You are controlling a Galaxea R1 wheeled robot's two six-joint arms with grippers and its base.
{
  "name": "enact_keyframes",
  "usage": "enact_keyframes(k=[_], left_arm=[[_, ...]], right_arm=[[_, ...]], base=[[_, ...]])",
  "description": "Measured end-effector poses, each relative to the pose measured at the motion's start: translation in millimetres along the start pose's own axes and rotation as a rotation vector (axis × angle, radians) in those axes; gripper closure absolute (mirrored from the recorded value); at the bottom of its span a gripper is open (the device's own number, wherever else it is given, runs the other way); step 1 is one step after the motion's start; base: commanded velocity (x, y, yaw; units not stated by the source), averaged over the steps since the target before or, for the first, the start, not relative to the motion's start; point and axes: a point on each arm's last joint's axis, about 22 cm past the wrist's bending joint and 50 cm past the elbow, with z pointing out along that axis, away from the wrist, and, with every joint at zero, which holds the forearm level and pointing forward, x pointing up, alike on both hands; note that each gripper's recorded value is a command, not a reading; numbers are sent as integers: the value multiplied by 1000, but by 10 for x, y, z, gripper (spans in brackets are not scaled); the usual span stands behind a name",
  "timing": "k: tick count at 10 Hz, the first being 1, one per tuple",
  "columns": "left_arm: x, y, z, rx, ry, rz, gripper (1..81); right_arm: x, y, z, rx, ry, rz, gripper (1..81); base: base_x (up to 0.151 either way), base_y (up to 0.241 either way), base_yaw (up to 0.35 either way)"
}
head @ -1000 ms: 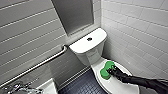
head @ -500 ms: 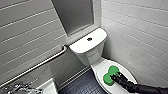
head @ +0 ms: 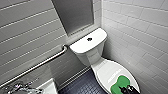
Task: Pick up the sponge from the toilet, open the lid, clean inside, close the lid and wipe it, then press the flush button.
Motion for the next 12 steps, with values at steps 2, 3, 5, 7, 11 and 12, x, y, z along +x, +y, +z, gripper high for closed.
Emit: enact_keyframes(k=[2,3,5,7,11,12], left_arm=[[-3,4,2,0,0,0,10],[10,33,13,-4,1,2,10],[11,53,20,-7,1,2,10],[9,30,11,-4,1,2,10],[37,135,30,-23,5,18,10],[38,131,30,-23,6,18,10]], right_arm=[[-34,451,-440,-42,42,46,811],[-81,635,-666,-67,61,68,811],[-211,1024,-1093,-128,89,92,811],[-611,1578,-1751,-245,80,141,811],[-1300,1264,-2582,-198,27,206,811],[-1290,1125,-2642,-180,29,198,811]], base=[[0,0,0],[0,0,0],[0,0,0],[0,0,0],[0,0,0],[0,0,0]])
